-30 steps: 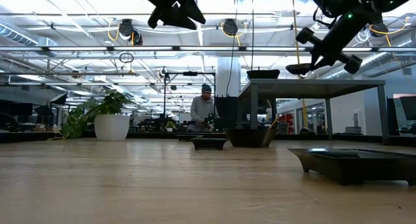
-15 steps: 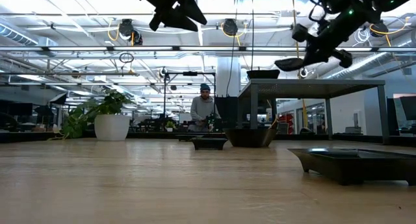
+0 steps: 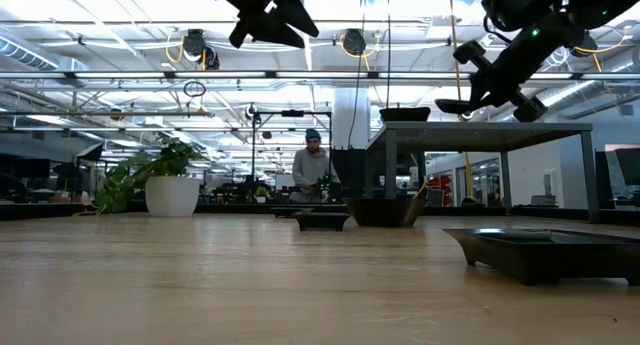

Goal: Pick & Place Mini shaped plates
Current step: Stack the leaf shaped plate on top of the leaf shaped plates on the shelf

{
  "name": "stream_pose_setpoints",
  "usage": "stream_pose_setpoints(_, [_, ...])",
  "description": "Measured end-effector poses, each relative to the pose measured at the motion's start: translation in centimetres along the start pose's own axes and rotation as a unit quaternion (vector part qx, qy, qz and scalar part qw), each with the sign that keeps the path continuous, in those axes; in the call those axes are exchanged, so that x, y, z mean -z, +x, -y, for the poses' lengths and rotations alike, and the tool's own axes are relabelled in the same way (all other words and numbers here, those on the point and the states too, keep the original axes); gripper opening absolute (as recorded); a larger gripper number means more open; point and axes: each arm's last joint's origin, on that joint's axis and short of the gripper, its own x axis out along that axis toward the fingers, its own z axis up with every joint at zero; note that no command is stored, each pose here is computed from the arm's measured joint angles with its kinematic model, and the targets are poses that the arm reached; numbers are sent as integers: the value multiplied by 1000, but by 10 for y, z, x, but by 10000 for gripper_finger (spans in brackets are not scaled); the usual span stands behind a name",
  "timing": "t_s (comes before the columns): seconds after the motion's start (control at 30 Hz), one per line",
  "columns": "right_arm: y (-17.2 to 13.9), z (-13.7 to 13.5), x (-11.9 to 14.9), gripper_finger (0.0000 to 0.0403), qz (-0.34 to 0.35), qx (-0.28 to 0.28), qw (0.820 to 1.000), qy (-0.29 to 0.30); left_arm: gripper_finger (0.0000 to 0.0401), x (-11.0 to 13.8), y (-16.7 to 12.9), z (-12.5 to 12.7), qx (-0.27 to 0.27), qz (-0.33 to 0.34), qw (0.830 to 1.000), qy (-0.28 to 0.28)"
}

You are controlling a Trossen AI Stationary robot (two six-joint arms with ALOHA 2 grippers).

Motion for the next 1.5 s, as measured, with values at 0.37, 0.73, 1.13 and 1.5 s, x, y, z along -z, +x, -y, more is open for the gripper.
stream_pose_setpoints(0.37, [-2, -1, 2, 2, 9, -1, 1000, 10, 163, 5, 0, -1, -6, -23, 999, 37])
stream_pose_setpoints(0.73, [-1, 0, 0, 61, 13, 2, 1000, -12, 163, 5, 0, -1, -6, -25, 999, 33])
stream_pose_setpoints(1.13, [-1, -4, 1, 117, -20, -25, 998, -56, 164, 7, -3, 4, 2, -26, 999, 36])
stream_pose_setpoints(1.5, [-2, -13, 4, 121, -84, -84, 989, -89, 163, 7, -4, 7, 7, -26, 999, 36])
